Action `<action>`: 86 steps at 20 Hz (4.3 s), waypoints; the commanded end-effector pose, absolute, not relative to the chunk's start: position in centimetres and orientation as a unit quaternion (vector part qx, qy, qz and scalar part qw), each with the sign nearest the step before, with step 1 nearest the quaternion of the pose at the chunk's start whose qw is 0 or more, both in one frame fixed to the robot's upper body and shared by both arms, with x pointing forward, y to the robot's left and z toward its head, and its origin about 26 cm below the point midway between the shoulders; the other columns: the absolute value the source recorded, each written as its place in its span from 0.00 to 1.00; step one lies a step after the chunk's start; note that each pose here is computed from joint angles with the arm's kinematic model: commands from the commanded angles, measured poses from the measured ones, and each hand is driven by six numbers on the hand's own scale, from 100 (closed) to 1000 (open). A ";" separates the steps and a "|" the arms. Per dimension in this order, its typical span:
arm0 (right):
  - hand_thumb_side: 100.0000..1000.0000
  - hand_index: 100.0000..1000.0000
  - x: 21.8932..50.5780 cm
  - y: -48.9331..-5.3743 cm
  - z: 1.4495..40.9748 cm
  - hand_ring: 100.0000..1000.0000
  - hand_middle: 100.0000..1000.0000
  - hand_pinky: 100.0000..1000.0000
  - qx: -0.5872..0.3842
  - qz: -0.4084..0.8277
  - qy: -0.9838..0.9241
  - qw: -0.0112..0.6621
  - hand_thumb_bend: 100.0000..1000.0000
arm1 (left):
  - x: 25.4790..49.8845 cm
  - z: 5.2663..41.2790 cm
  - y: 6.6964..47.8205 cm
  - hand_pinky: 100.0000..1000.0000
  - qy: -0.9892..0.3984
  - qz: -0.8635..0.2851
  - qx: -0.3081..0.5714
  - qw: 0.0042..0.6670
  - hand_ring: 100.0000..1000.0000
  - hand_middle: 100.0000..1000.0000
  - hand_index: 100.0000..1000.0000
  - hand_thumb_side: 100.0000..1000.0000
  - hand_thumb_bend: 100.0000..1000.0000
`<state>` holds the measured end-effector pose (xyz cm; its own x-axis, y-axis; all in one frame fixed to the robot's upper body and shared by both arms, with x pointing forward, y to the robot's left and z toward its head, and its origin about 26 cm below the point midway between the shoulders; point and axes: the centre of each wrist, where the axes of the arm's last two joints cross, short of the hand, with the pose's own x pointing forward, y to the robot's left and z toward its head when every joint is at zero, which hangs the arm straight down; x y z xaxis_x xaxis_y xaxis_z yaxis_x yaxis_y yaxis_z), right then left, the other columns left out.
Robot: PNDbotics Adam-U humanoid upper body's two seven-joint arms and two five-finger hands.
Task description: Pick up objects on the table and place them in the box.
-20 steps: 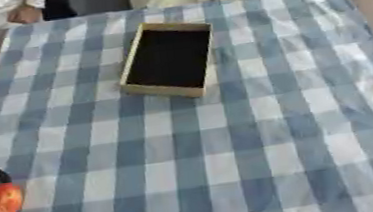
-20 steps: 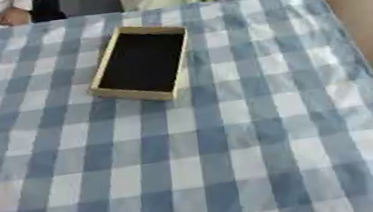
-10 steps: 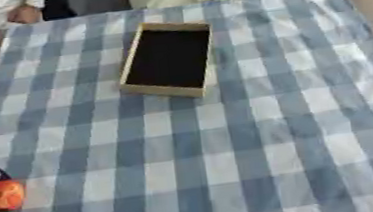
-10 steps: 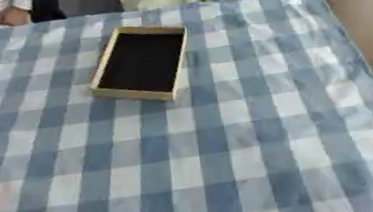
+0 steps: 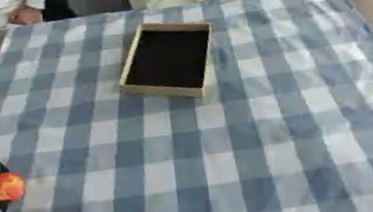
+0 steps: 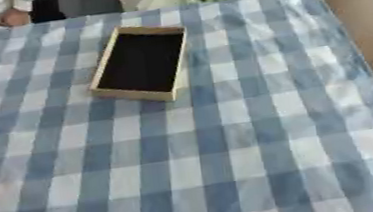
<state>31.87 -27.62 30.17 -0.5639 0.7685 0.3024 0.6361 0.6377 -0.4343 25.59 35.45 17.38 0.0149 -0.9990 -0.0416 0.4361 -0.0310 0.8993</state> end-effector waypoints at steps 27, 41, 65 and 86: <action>0.94 0.78 31.8 -26.9 31.2 0.68 0.71 0.69 -0.390 0.150 -0.882 0.220 0.10 | 29.7 31.3 28.8 0.70 -0.471 -0.641 0.438 0.418 0.77 0.75 0.76 0.00 0.01; 0.94 0.78 31.8 -26.4 31.6 0.68 0.71 0.69 -0.378 0.146 -0.888 0.216 0.10 | 36.7 35.1 24.4 0.69 -0.528 -0.620 0.431 0.389 0.75 0.73 0.76 0.00 0.02; 0.95 0.78 31.7 -25.2 32.5 0.68 0.71 0.69 -0.351 0.131 -0.905 0.203 0.09 | 44.7 31.8 18.1 0.68 -0.533 -0.619 0.432 0.382 0.75 0.73 0.76 0.00 0.08; 0.95 0.77 31.7 -25.2 32.6 0.68 0.70 0.68 -0.346 0.125 -0.907 0.203 0.08 | 46.5 28.7 17.0 0.76 -0.501 -0.644 0.445 0.368 0.82 0.79 0.81 0.00 0.34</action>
<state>32.14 -25.06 31.71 -0.6672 0.6769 0.3109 0.5652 0.7319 -0.3807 46.57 16.73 27.37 -0.3427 -0.9209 -0.1857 0.0626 -0.2196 0.9736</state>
